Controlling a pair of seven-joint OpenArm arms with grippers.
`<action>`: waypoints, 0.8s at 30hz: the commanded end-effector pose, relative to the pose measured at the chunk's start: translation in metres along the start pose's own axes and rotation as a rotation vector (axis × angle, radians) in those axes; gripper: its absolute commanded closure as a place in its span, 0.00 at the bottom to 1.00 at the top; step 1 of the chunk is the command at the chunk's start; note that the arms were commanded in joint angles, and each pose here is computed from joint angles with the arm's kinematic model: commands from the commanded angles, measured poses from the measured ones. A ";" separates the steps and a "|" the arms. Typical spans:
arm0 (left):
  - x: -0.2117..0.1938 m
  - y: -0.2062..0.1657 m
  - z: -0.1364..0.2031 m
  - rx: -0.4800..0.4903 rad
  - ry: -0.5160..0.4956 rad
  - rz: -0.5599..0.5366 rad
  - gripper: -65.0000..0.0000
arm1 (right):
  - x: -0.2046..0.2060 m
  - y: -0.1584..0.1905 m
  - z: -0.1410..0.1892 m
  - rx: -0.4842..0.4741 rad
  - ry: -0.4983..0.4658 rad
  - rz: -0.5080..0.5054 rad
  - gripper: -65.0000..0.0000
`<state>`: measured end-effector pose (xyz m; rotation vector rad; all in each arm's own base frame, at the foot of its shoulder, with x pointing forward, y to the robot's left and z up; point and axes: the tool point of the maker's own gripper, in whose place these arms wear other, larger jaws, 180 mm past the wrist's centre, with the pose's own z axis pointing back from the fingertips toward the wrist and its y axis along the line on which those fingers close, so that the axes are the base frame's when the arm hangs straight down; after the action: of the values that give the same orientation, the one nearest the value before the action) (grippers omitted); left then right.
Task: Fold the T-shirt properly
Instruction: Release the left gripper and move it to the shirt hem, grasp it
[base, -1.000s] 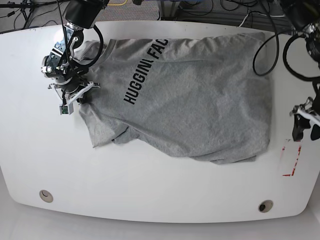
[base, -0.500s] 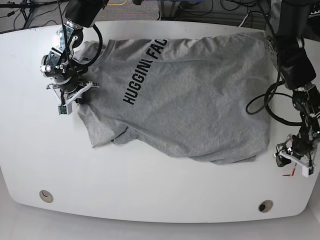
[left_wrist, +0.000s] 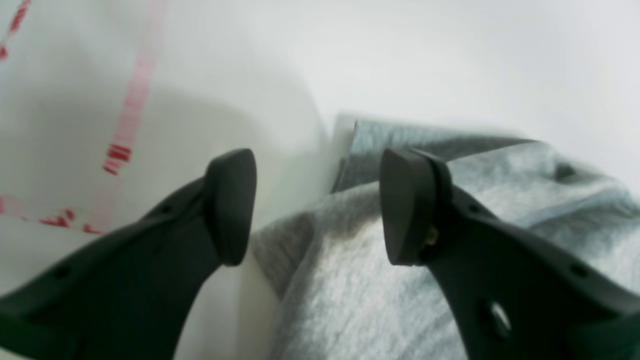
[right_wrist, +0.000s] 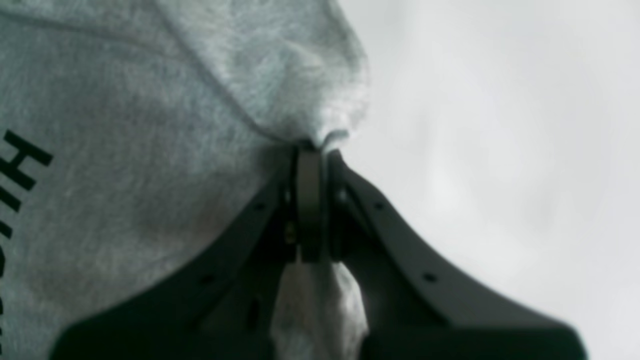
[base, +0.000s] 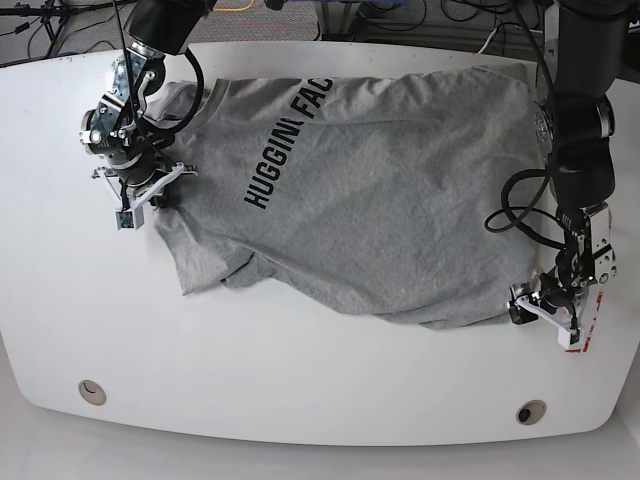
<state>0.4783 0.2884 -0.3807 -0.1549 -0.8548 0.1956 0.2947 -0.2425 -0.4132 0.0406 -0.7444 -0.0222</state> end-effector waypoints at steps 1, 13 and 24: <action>0.019 0.000 0.000 -0.005 -0.050 0.011 0.43 | 0.017 -0.002 0.003 -0.001 -0.055 0.010 0.98; -0.006 -0.018 -0.013 -0.038 0.011 -0.035 0.43 | 0.019 -0.002 0.004 -0.001 -0.059 0.012 0.98; -0.018 -0.028 -0.004 -0.094 0.073 -0.100 0.66 | 0.019 -0.002 0.004 -0.002 -0.058 0.013 0.98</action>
<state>0.4640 0.2517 -0.4089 -0.2154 -0.7614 0.0748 0.2947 -0.2426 -0.4133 0.0402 -0.7443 -0.0224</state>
